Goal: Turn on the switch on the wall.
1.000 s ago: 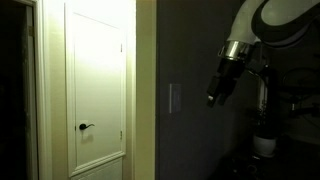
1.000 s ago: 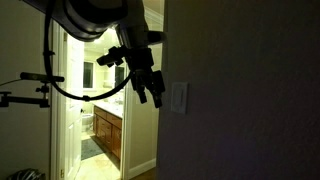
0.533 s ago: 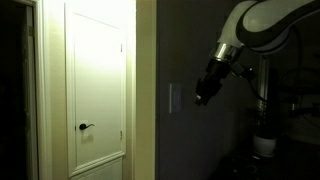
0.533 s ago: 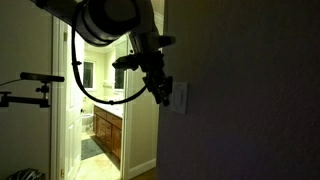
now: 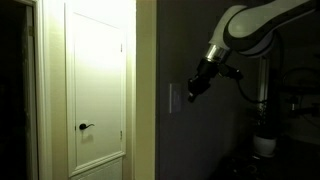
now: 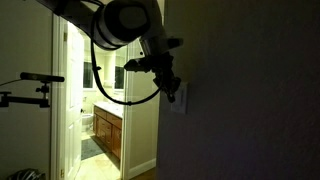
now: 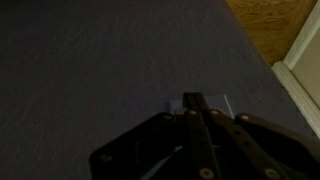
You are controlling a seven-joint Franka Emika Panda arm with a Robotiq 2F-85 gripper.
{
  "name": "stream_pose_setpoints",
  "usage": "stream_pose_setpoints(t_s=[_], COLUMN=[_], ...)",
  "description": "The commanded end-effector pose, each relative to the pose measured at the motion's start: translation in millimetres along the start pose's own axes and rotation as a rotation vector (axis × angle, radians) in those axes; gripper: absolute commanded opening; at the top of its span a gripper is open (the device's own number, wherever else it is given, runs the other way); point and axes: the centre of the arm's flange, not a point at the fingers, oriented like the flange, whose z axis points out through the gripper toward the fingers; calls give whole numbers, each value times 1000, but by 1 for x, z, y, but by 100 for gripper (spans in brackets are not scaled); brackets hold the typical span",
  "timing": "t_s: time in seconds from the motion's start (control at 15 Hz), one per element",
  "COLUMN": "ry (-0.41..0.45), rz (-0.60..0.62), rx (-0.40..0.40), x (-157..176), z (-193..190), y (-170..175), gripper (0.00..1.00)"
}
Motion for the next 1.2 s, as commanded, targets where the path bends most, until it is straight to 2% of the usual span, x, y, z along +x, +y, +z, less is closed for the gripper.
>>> stream_pose_setpoints(t_s=[0.0,1.13], ry=[45,70], rz=[4,6], rx=[27,29], x=[14,51], z=[-2,19], y=[1,1], gripper=[6,6])
